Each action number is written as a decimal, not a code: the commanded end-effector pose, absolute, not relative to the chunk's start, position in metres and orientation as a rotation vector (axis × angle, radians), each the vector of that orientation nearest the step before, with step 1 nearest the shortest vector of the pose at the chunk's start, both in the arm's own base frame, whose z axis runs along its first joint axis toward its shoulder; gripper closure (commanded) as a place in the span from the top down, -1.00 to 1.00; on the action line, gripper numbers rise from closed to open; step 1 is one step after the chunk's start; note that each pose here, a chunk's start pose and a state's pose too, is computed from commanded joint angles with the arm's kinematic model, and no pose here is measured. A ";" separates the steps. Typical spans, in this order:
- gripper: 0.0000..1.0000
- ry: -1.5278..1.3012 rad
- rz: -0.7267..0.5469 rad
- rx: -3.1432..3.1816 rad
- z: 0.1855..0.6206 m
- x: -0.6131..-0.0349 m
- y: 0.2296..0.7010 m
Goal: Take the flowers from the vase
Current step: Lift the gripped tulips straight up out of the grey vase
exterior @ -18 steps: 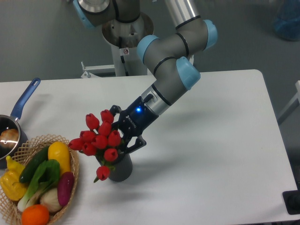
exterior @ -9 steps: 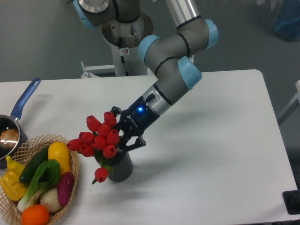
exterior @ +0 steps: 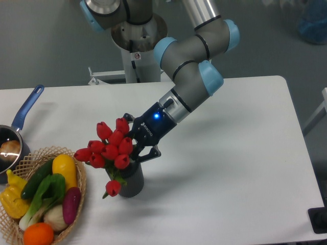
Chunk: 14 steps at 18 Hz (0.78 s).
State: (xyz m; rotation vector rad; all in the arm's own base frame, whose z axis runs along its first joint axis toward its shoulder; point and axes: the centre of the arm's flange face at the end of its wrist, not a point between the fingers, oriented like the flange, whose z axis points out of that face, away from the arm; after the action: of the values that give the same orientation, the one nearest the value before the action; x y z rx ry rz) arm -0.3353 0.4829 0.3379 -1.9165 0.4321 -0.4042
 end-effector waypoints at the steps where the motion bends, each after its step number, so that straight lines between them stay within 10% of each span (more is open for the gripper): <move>1: -0.09 0.423 -0.400 -1.904 0.341 -0.335 0.478; 14: -0.09 0.309 -0.420 -1.799 0.386 -0.340 0.452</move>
State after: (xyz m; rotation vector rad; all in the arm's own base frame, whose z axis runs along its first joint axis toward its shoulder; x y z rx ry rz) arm -0.3405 0.4518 0.3864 -1.7988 0.3090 -0.4199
